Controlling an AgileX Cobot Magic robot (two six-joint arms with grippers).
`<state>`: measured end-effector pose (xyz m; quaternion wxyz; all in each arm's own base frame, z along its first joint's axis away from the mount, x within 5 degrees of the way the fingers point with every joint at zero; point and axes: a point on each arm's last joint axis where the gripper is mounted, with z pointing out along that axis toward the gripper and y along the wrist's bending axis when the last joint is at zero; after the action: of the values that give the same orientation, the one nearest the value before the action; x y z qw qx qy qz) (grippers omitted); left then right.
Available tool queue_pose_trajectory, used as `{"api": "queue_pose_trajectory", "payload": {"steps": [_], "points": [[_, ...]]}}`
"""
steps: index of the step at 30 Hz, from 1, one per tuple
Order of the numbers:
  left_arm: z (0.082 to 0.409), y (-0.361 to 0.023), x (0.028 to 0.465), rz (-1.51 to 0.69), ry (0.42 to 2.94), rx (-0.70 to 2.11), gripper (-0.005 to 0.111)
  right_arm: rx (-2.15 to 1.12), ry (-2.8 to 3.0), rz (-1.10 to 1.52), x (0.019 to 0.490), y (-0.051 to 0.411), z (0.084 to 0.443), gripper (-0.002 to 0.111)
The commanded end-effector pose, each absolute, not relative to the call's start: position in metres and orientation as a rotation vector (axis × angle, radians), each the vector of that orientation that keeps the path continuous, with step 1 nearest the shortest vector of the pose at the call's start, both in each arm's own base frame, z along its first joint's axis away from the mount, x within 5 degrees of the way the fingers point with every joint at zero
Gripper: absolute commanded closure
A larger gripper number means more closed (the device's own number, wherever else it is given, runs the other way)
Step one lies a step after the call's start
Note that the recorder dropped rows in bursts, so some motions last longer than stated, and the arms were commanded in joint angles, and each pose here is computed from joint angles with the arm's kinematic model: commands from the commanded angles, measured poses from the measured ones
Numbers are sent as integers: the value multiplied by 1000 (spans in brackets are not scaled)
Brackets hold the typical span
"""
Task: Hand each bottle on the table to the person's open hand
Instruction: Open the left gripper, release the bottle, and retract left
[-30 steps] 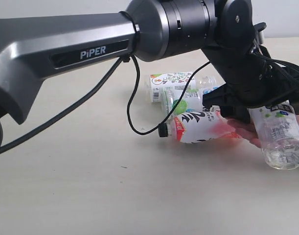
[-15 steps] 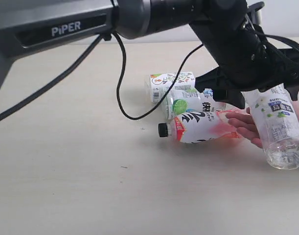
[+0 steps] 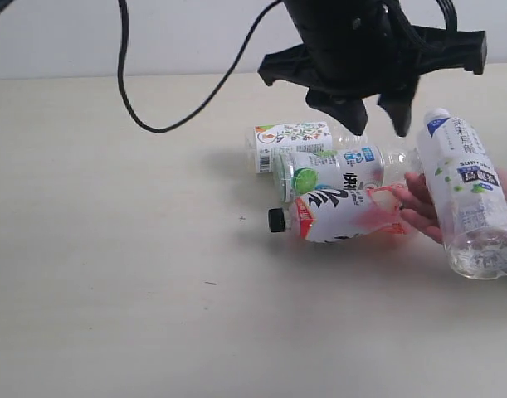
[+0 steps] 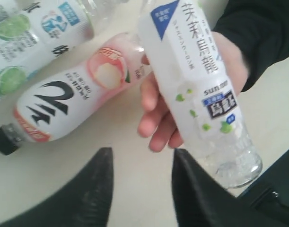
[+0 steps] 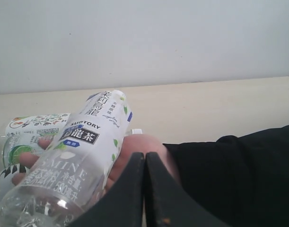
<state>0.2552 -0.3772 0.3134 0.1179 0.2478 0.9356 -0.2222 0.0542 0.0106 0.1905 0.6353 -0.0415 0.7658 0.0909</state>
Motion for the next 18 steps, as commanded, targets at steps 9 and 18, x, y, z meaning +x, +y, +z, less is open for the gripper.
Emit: {"api": "queue_pose_trajectory", "payload": {"steps": [9,18], "points": [[352,-350,242,-553,2596,921,107,-98,1744,197,54,10,190,108],[361,-313,230,-371,2564,931,107,-98,1744,197,54,10,190,108]]}}
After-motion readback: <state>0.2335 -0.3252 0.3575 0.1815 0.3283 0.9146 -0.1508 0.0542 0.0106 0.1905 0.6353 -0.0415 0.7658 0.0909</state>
